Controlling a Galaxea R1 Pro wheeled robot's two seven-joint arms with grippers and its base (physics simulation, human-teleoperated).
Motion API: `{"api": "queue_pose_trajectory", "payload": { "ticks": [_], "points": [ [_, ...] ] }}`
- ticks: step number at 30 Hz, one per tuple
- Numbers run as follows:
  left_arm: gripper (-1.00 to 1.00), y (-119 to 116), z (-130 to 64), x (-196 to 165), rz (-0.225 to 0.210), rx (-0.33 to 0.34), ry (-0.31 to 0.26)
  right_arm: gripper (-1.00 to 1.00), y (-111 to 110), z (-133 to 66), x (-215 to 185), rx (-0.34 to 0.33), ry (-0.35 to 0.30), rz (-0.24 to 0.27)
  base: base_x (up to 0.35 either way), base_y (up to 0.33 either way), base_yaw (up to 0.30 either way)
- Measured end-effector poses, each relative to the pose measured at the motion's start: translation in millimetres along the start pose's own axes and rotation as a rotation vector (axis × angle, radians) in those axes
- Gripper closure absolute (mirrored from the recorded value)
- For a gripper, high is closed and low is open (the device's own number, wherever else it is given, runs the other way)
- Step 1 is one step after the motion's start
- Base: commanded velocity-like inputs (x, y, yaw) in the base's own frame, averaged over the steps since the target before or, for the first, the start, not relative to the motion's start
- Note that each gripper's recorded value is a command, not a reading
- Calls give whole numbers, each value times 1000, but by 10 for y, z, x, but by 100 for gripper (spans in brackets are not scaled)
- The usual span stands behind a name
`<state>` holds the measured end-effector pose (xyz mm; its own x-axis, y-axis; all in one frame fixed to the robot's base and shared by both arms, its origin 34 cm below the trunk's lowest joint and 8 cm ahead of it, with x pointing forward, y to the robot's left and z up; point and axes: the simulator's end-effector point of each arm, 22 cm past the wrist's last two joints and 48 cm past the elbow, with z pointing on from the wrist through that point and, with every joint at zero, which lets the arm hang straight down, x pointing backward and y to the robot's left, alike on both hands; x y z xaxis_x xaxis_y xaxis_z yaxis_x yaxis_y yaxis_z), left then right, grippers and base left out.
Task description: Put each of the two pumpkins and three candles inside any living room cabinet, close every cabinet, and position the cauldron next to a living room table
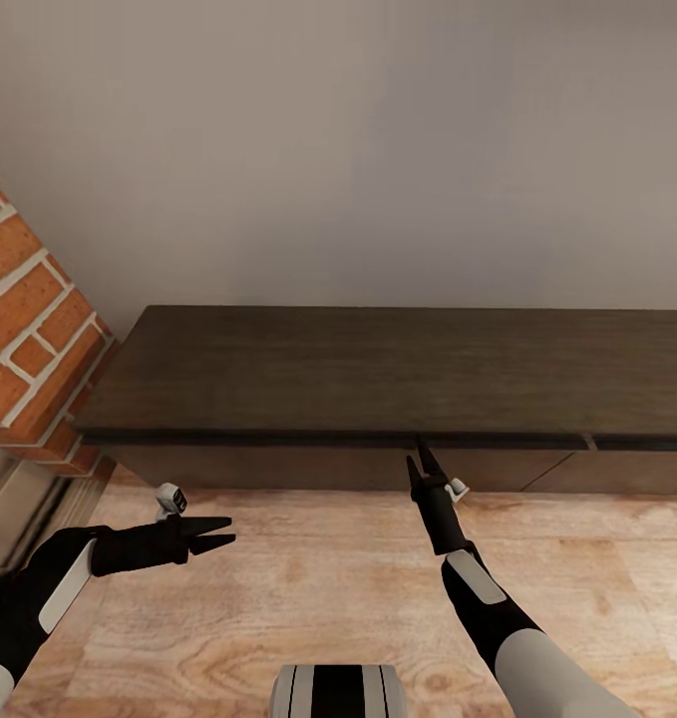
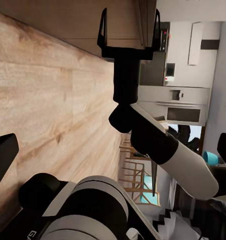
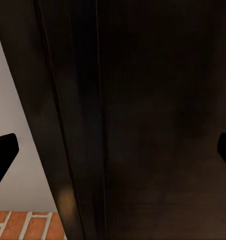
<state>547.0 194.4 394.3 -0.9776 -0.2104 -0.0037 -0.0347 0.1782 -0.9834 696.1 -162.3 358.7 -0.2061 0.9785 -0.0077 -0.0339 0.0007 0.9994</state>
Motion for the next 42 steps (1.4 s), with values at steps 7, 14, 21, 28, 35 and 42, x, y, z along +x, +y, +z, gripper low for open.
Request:
{"api": "queue_pose_trajectory", "payload": {
  "ticks": [7, 14, 21, 28, 35, 42],
  "points": [
    [-100, 0, 2, 0, -1, 1, 0, -100, -2, 0, 0, 1, 0, 0, 15, 0, 0],
    [-100, -1, 5, 1, 0, 0, 0, -100, -4, -1, 5, 2, 2, 1, 17, 0, 0],
    [-100, -2, 8, 4, 0, 1, 1, -100, -5, 0, 8, 2, 3, 1, 1, 0, 0],
    [-100, -1, 9, 5, 0, 1, 1, -100, -4, -8, 10, 1, 3, 1, 45, 0, 0],
    [-100, -1, 8, 3, 0, 1, 1, -100, -14, -24, 14, 3, 4, 2, 12, 0, 0],
    [-100, 1, 2, 1, -1, 0, 0, -100, -21, -36, 19, 4, 4, 3, 16, 0, 0]
  ]
}}
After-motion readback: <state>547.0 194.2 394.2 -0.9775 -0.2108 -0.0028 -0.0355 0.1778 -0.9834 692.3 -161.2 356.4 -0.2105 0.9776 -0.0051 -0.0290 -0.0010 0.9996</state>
